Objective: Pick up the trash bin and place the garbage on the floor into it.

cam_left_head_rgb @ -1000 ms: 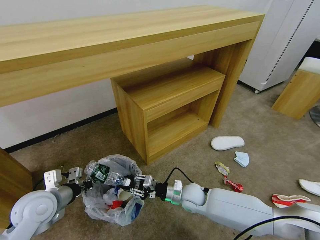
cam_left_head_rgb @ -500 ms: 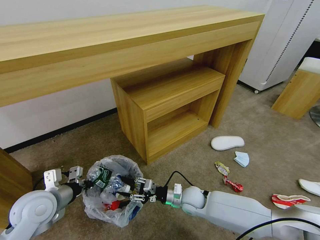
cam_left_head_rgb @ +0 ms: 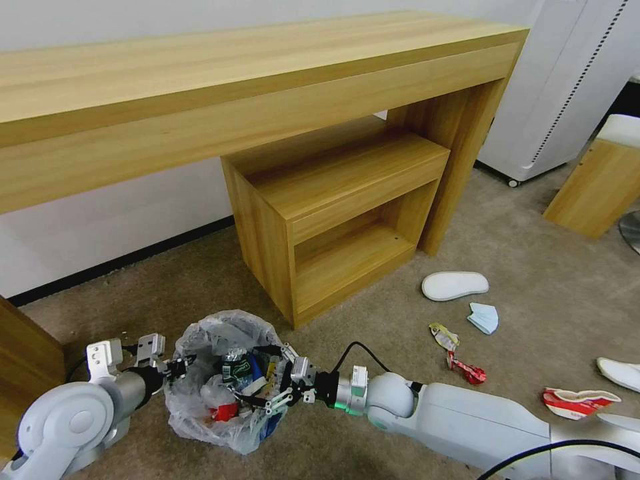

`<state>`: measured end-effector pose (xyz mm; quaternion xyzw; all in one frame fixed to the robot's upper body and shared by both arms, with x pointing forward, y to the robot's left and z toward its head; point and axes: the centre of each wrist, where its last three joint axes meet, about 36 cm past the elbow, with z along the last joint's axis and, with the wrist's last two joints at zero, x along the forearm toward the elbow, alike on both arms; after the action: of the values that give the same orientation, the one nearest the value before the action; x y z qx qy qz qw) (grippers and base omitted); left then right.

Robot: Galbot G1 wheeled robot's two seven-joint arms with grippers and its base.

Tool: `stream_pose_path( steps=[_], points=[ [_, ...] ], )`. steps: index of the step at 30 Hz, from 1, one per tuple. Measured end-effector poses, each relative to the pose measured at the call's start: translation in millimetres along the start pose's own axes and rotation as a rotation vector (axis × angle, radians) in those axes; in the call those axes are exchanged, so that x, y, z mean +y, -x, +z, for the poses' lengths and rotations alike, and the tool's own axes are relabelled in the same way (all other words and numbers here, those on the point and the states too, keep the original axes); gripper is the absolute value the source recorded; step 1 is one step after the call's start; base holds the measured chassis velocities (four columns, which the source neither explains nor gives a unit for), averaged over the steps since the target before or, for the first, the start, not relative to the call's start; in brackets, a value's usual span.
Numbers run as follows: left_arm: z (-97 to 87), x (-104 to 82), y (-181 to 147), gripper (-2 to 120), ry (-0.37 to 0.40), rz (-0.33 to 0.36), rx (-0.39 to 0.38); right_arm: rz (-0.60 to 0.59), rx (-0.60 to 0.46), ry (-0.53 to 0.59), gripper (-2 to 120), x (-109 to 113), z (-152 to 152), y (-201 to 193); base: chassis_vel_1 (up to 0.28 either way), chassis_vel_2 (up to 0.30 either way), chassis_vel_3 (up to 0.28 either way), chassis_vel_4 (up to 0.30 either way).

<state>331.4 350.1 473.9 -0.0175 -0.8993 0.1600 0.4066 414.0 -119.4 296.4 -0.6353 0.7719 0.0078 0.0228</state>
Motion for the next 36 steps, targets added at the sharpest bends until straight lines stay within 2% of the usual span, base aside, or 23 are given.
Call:
stream_pose_path(
  steps=[4,11,14,15,18,19,22,23,25,26,28,29,32,33,36],
  points=[
    [2.2,0.0,0,0,-0.006,0.002,0.003,0.022,-0.022,0.007,100,-3,-6,3,0.000,0.000,0.000,0.000],
    [6.0,2.8,3,0,-0.011,-0.003,0.005,0.136,-0.091,0.015,100,-25,-29,7,0.000,0.000,0.000,0.000],
    [3.9,4.0,3,0,-0.011,-0.002,-0.003,0.257,-0.139,0.009,100,-47,-50,-2,0.000,0.000,0.000,0.000],
    [3.9,4.0,3,0,-0.011,-0.002,-0.003,0.257,-0.139,0.009,100,-47,-50,-2,0.000,0.000,0.000,0.000],
    [2.5,4.2,4,0,-0.008,-0.002,-0.012,0.376,-0.156,-0.008,100,-66,-65,-23,0.000,0.000,0.000,0.000],
    [2.5,4.2,4,0,-0.008,-0.002,-0.012,0.376,-0.156,-0.008,100,-66,-65,-23,0.000,0.000,0.000,0.000],
    [4.2,3.9,4,0,-0.008,-0.003,-0.021,0.509,-0.162,-0.037,100,-82,-74,-51,0.000,0.000,0.000,0.000],
    [4.2,3.9,4,0,-0.008,-0.003,-0.021,0.509,-0.162,-0.037,100,-82,-74,-51,0.000,0.000,0.000,0.000],
    [6.0,3.3,4,0,-0.008,-0.003,-0.028,0.590,-0.143,-0.060,100,-90,-76,-70,0.000,0.000,0.000,0.000],
    [6.0,3.3,4,0,-0.008,-0.003,-0.028,0.590,-0.143,-0.060,100,-90,-76,-70,0.000,0.000,0.000,0.000],
    [7.7,1.4,3,0,-0.014,0.004,-0.032,0.689,-0.109,-0.077,100,-97,-75,-92,0.000,0.000,0.000,0.000],
    [7.7,1.4,3,0,-0.014,0.004,-0.032,0.689,-0.109,-0.077,100,-97,-75,-92,0.000,0.000,0.000,0.000],
    [9.9,1.4,3,0,-0.027,0.006,-0.044,0.870,-0.021,-0.107,100,-106,-62,-141,0.000,0.000,0.000,0.000],
    [9.9,1.4,3,0,-0.027,0.006,-0.044,0.870,-0.021,-0.107,100,-106,-62,-141,0.000,0.000,0.000,0.000],
    [12.0,2.3,3,0,-0.030,0.007,-0.048,0.998,0.057,-0.111,100,-102,-48,-181,0.000,0.000,0.000,0.000]
  ],
)
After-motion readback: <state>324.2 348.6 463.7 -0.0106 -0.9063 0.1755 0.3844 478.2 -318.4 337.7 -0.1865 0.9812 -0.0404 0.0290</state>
